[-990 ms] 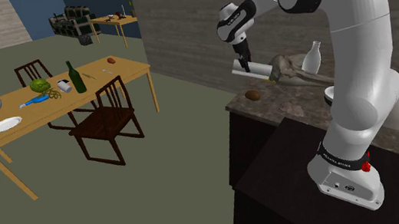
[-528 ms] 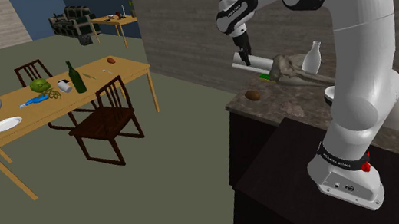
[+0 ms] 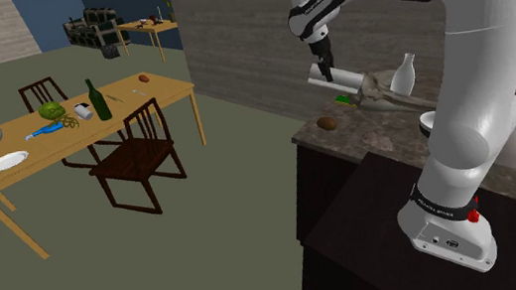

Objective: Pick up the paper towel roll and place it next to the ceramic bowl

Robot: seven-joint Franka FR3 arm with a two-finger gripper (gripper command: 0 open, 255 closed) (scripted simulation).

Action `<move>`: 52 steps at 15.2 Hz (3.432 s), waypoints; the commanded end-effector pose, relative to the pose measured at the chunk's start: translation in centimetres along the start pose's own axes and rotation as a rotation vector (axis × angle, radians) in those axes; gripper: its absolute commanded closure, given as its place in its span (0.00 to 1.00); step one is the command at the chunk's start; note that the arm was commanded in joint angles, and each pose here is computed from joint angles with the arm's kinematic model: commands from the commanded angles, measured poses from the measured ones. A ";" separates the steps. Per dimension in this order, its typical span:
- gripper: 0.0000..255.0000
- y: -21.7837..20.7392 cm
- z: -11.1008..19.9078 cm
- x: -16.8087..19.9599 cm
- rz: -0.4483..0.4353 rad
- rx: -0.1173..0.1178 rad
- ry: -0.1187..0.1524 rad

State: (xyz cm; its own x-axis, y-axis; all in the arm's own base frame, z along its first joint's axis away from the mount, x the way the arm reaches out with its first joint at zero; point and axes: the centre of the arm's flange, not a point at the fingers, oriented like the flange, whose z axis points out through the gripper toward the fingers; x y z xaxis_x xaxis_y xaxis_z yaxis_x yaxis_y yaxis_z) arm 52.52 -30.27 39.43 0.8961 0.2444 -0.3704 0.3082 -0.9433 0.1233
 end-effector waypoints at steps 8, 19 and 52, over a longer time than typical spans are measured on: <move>1.00 -3.3 3.8 -11.0 -0.001 0.000 0.001; 1.00 -7.3 8.5 -24.2 -0.001 0.000 0.001; 1.00 -12.4 24.3 -31.0 -0.001 0.000 0.001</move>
State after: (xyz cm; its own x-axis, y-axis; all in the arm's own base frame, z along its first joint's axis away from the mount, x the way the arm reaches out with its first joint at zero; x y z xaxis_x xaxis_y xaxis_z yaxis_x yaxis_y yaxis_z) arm 13.22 -31.62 27.61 0.8959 0.2450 -0.3707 0.3087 -0.9433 0.1224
